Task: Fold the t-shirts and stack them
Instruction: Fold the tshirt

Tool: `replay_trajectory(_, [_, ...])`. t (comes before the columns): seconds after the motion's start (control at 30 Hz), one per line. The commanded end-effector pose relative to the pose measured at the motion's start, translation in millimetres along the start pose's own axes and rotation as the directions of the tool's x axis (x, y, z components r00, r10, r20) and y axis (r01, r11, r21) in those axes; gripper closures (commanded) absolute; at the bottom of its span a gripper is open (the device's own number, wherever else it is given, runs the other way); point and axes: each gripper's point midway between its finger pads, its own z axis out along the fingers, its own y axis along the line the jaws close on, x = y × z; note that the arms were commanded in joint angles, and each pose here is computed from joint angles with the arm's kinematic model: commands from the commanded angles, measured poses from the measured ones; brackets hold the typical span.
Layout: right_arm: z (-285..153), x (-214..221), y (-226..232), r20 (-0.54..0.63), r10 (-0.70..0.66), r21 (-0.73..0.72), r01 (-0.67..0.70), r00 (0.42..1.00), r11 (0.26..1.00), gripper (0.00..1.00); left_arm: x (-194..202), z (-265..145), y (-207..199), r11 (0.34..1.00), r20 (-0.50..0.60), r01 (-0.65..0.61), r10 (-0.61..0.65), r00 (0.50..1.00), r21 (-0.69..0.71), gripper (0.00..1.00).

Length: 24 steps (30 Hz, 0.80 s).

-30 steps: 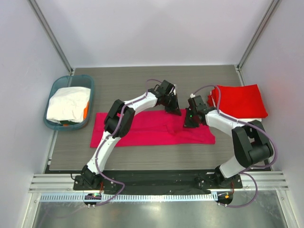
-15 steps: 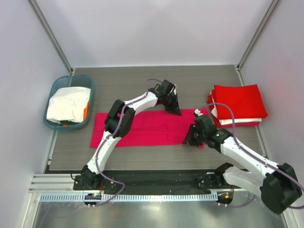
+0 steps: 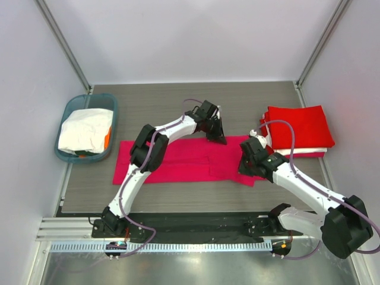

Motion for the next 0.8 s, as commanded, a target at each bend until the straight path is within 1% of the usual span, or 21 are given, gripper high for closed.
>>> replay_trajectory(0.0, [1,-19,-6,0.092,0.04,0.062,-0.046,0.995,0.997,0.99,-9,-19,-23,0.994,0.07,-0.085,0.081,0.994,0.061,1.0])
replay_trajectory(0.07, [2,-21,-6,0.102,0.048,0.063,-0.054,0.994,0.997,0.99,-20,-39,-45,0.985,0.127,-0.129,0.114,0.985,0.116,0.99])
replay_trajectory(0.13, [5,-24,-5,0.112,0.065,0.065,-0.073,0.992,0.995,0.99,-19,-54,-54,0.976,0.129,-0.14,0.119,0.984,0.165,0.97])
replay_trajectory(0.17, [6,-24,-4,0.114,0.068,0.065,-0.076,0.991,0.995,0.99,-27,-76,-74,0.964,0.173,-0.169,0.134,0.976,0.203,0.96])
replay_trajectory(0.2, [9,-24,-4,0.108,0.074,0.069,-0.082,0.991,0.994,0.99,-24,-83,-70,0.965,0.167,-0.158,0.124,0.978,0.209,0.96])
replay_trajectory(0.23, [11,-24,-2,0.107,0.077,0.066,-0.085,0.991,0.994,0.99,-24,-96,-76,0.962,0.184,-0.165,0.126,0.975,0.218,0.95])
replay_trajectory(0.27, [11,-26,0,0.108,0.08,0.062,-0.087,0.991,0.994,0.99,-28,-122,-89,0.953,0.226,-0.192,0.139,0.964,0.233,0.94])
replay_trajectory(0.3, [12,-27,1,0.106,0.081,0.063,-0.088,0.991,0.994,0.99,-29,-134,-92,0.953,0.248,-0.201,0.143,0.958,0.227,0.94])
replay_trajectory(0.33, [14,-27,3,0.101,0.081,0.059,-0.087,0.992,0.994,0.99,-23,-140,-85,0.959,0.244,-0.193,0.14,0.96,0.207,0.92])
replay_trajectory(0.37, [15,-28,5,0.101,0.077,0.057,-0.083,0.992,0.995,0.99,-20,-163,-84,0.964,0.256,-0.202,0.154,0.954,0.172,0.92])
replay_trajectory(0.4, [16,-29,5,0.099,0.078,0.062,-0.085,0.992,0.994,0.99,-22,-171,-72,0.978,0.272,-0.181,0.147,0.951,0.106,0.92])
replay_trajectory(0.43, [18,-28,5,0.094,0.075,0.069,-0.082,0.993,0.994,0.99,-7,-174,-44,0.992,0.22,-0.125,0.12,0.968,0.012,0.94])
replay_trajectory(0.47, [18,-31,7,0.096,0.075,0.07,-0.082,0.992,0.994,0.99,-7,-186,-27,0.994,0.23,-0.099,0.109,0.967,-0.053,0.96])
replay_trajectory(0.5, [19,-31,6,0.097,0.072,0.078,-0.08,0.993,0.994,0.99,-3,-203,-17,0.989,0.247,-0.096,0.12,0.962,-0.11,0.99])
replay_trajectory(0.53, [22,-31,4,0.099,0.074,0.098,-0.083,0.992,0.992,0.99,8,-209,24,0.967,0.245,-0.028,0.092,0.965,-0.253,1.0])
replay_trajectory(0.57, [23,-34,4,0.105,0.079,0.101,-0.09,0.991,0.991,0.99,10,-221,48,0.95,0.263,0.019,0.067,0.963,-0.313,1.0])
replay_trajectory(0.6, [24,-35,4,0.106,0.083,0.108,-0.094,0.991,0.99,0.99,13,-239,59,0.936,0.297,0.044,0.066,0.953,-0.348,1.0])
replay_trajectory(0.63, [25,-36,4,0.108,0.084,0.115,-0.096,0.991,0.989,0.99,16,-247,78,0.918,0.314,0.082,0.048,0.948,-0.388,1.0])
replay_trajectory(0.67, [27,-37,4,0.108,0.089,0.123,-0.102,0.99,0.987,0.99,31,-252,116,0.891,0.306,0.153,-0.016,0.952,-0.428,1.0])
replay_trajectory(0.73, [29,-39,4,0.113,0.094,0.134,-0.109,0.989,0.985,0.99,40,-268,143,0.864,0.341,0.229,-0.072,0.937,-0.448,1.0])
replay_trajectory(0.77, [31,-40,4,0.115,0.097,0.145,-0.113,0.989,0.983,0.99,47,-277,172,0.822,0.362,0.293,-0.114,0.925,-0.488,1.0])
